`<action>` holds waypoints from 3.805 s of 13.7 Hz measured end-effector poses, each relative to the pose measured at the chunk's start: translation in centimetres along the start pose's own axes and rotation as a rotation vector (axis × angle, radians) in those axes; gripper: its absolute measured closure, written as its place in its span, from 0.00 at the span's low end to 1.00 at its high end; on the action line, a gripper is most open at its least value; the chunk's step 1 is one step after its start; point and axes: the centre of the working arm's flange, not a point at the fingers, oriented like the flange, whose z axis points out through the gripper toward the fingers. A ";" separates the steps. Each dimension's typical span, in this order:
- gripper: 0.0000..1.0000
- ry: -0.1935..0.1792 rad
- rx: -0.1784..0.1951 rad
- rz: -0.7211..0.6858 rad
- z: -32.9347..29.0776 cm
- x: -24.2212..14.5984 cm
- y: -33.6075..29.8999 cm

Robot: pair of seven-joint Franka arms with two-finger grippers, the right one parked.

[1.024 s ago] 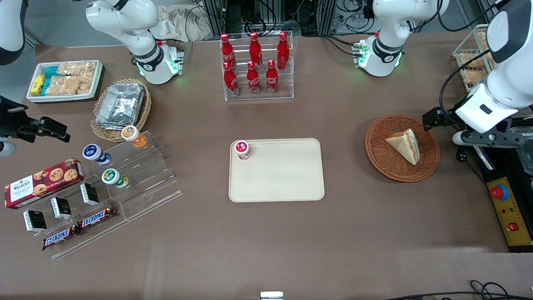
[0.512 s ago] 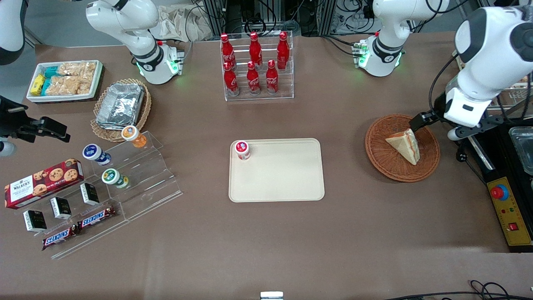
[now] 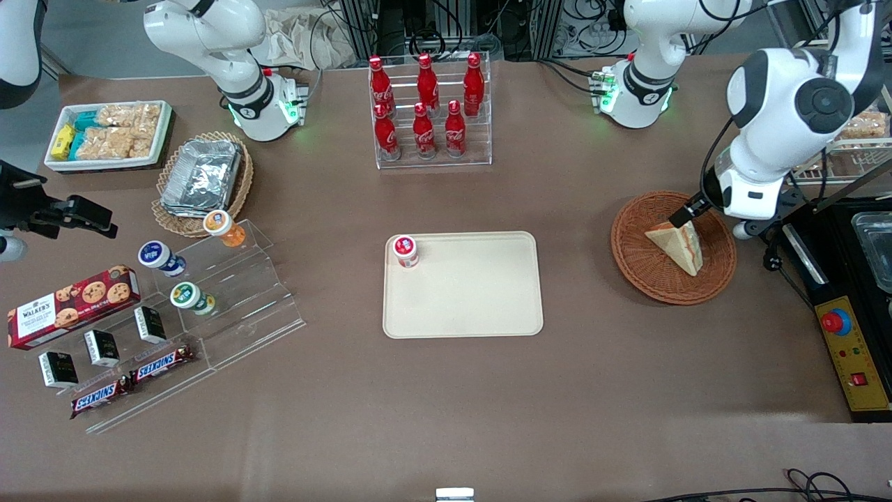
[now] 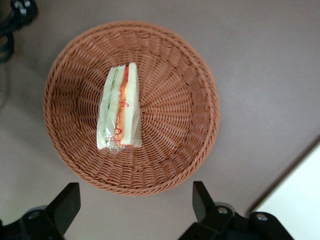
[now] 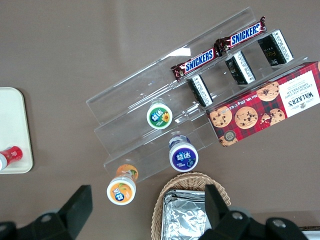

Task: Place sandwich from basket to tray
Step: 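Lower the open left gripper over the wrapped sandwich in the basket, then close the left gripper on the sandwich's wrapped edge, then lift the sandwich with the left gripper and carry it toward the tray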

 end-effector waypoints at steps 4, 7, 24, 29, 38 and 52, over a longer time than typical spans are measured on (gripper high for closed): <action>0.00 -0.030 0.024 -0.069 4.9 0.5 -0.9; 0.00 -0.052 0.036 -0.121 7.9 2.4 -2.3; 0.60 -0.110 0.079 -0.167 15.3 3.9 -2.9; 0.74 -0.116 0.086 -0.161 11.1 4.2 -2.5; 0.74 -0.144 0.119 -0.110 -3.8 6.2 2.1; 0.74 -0.144 0.040 0.332 -0.9 -7.8 22.3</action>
